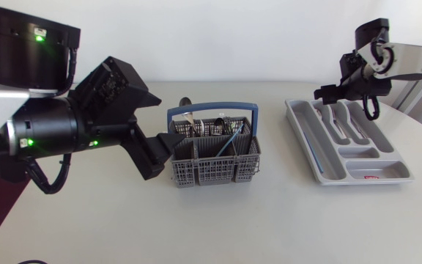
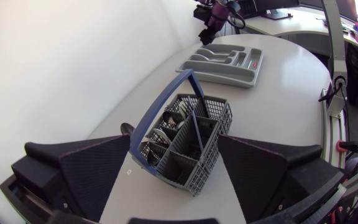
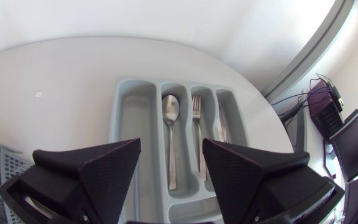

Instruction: Sort the cutlery from the basket into the organizer compartments.

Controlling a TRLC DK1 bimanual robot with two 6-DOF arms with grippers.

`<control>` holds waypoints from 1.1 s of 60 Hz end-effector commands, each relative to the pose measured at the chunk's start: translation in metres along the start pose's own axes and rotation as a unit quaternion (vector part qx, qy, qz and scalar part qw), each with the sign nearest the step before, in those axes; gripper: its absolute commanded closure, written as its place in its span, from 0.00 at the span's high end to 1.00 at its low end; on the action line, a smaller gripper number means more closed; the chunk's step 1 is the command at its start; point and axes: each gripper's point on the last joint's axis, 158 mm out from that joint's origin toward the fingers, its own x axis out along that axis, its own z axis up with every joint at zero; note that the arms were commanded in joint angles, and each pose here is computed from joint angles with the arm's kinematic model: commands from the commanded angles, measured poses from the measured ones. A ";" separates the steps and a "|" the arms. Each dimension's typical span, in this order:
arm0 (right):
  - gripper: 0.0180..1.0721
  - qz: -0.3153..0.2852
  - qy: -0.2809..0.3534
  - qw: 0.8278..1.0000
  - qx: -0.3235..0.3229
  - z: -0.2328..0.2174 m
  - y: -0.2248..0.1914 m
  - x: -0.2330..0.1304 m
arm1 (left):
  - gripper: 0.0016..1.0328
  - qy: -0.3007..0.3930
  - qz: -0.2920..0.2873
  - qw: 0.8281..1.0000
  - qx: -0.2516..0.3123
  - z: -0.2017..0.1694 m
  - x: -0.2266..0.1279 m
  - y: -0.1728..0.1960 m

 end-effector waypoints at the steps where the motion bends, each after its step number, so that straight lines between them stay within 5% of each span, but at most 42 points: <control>1: 0.71 0.031 -0.019 0.999 -0.016 -0.007 0.017 -0.032 | 0.94 0.005 -0.003 1.000 0.009 -0.003 0.009 -0.006; 31: 0.71 0.203 -0.078 0.974 -0.058 -0.050 0.109 -0.158 | 0.94 0.037 0.001 0.998 0.056 -0.009 0.068 -0.045; 45: 0.71 0.270 -0.070 0.958 -0.060 -0.073 0.145 -0.178 | 0.92 0.045 0.021 0.997 0.063 -0.006 0.092 -0.047; 66: 0.71 0.281 -0.073 0.955 -0.063 -0.086 0.152 -0.185 | 0.81 0.064 0.040 0.997 0.007 0.002 0.134 -0.041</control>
